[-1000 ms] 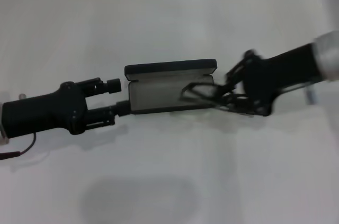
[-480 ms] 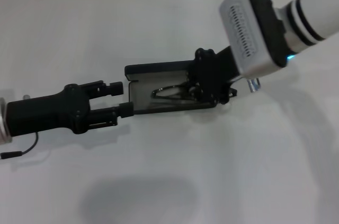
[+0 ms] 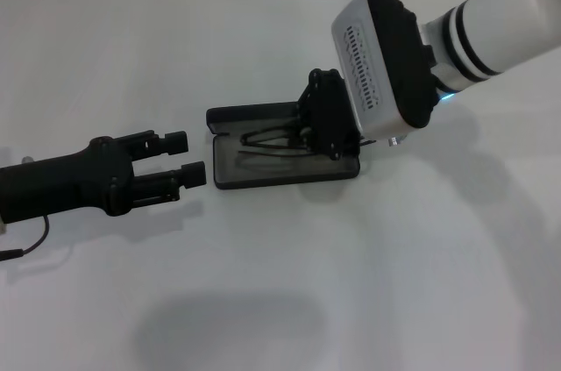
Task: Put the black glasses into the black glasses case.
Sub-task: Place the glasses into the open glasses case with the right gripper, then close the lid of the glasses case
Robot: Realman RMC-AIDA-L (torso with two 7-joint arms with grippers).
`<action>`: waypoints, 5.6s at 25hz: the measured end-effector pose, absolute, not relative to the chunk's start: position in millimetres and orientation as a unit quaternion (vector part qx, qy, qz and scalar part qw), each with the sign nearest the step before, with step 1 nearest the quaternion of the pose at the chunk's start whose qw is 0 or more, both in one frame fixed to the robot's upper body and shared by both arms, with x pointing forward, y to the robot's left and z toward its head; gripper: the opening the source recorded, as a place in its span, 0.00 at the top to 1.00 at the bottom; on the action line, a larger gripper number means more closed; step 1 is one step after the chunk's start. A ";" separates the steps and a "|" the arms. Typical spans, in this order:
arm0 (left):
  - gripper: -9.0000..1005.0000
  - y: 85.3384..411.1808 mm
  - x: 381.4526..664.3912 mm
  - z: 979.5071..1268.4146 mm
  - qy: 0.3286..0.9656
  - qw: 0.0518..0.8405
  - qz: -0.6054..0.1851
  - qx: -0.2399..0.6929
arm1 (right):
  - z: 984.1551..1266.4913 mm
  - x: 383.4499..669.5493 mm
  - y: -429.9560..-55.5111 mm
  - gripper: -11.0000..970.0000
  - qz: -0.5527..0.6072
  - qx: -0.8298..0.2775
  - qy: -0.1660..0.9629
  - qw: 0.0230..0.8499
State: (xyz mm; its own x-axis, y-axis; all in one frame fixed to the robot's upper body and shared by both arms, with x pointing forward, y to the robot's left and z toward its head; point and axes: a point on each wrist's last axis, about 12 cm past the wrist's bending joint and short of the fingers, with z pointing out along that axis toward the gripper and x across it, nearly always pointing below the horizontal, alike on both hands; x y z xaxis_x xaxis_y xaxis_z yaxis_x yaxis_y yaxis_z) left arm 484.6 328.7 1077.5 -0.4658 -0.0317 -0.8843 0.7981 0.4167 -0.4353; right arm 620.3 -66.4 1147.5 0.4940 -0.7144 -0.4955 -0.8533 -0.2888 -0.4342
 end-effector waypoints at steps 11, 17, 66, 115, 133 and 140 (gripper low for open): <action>0.24 325.3 487.7 1077.9 0.716 0.440 -0.472 0.267 | 1146.7 625.1 -59.5 0.80 0.074 -0.793 0.488 0.357; 0.24 323.3 487.4 1076.6 0.717 0.436 -0.473 0.268 | 1147.0 625.2 -54.2 0.80 0.062 -0.802 0.476 0.356; 0.25 323.0 484.1 1077.9 0.710 0.429 -0.490 0.268 | 1191.3 605.0 -165.9 0.54 0.321 -0.648 0.565 0.397; 0.67 315.1 482.6 1090.0 0.673 0.399 -0.520 0.343 | 1238.9 631.7 -134.3 0.70 0.312 -0.482 0.768 0.283; 0.66 311.2 493.5 1084.8 0.693 0.408 -0.497 0.325 | 1132.2 632.2 -75.6 0.99 0.316 -0.339 0.784 0.413; 0.66 307.0 497.5 1084.6 0.693 0.409 -0.494 0.328 | 1120.2 628.0 -74.9 0.99 0.302 -0.345 0.790 0.406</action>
State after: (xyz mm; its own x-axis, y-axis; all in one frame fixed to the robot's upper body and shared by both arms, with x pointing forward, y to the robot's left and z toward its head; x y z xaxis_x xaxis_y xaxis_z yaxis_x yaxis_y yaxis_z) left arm 497.5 307.0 1084.6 -0.4494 0.0504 -0.8919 0.8594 0.2968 -0.4163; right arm 628.0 -74.9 1120.2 -0.4314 -0.3001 -0.8508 -0.7911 0.5792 0.1968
